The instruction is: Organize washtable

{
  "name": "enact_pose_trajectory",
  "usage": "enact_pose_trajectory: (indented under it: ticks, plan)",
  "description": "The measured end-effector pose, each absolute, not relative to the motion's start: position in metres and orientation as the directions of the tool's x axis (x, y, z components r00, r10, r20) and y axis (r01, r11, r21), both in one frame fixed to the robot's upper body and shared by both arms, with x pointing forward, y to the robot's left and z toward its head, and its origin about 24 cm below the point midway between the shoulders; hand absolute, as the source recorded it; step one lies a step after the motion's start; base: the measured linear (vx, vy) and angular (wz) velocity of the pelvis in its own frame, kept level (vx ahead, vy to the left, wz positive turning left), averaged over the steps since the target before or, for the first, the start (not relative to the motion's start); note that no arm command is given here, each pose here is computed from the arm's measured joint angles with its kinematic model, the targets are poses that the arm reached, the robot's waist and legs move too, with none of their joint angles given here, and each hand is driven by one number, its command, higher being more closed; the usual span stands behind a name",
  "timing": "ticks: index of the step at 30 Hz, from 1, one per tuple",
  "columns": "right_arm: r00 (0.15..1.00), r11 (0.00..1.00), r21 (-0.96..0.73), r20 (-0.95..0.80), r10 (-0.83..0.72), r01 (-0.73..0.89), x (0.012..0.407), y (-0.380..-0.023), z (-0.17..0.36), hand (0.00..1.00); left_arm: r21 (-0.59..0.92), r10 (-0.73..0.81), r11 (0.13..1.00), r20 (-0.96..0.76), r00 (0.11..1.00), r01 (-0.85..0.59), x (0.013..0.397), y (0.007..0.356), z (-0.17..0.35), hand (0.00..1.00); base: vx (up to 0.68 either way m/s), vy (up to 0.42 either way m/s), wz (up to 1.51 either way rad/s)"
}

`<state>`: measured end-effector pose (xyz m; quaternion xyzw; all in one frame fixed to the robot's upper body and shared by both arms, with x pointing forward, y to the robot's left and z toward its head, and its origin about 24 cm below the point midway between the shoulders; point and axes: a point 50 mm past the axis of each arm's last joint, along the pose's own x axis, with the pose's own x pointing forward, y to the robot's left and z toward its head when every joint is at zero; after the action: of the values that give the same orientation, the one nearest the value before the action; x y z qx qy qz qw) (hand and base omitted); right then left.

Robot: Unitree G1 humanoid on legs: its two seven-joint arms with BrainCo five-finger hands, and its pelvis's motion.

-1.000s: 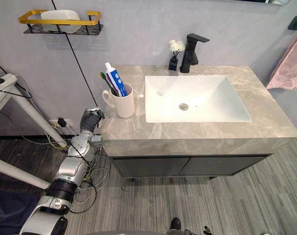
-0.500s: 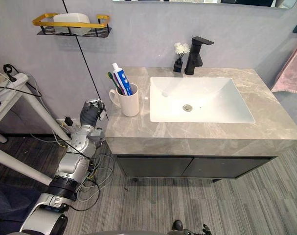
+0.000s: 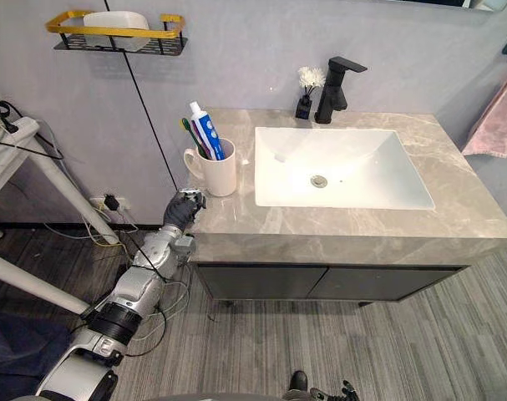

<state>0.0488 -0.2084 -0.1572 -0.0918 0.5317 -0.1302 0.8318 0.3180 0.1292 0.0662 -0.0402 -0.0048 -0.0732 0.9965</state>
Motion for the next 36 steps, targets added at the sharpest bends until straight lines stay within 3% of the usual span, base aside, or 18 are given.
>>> enact_pose_trajectory:
  ticks: [21,25,36]
  plan:
    - [0.423,0.955,-0.285,-0.857,-0.295,0.089,0.056,-0.207,-0.156,0.0,-0.048,-0.327,0.943,0.031,0.944,0.328,0.316,0.091,0.07,1.0,0.0,0.0,-0.02]
    - [0.448,0.959,-0.277,-0.85,-0.277,0.068,0.061,-0.205,-0.155,0.0,0.059,-0.309,0.95,0.037,0.95,0.307,0.326,0.092,0.074,1.0,0.0,-0.001,-0.08]
    - [0.471,0.959,-0.273,-0.838,-0.275,0.074,0.064,-0.205,-0.153,0.0,0.174,-0.153,0.975,0.075,0.985,0.138,0.346,0.123,0.088,1.0,-0.01,-0.003,-0.06]
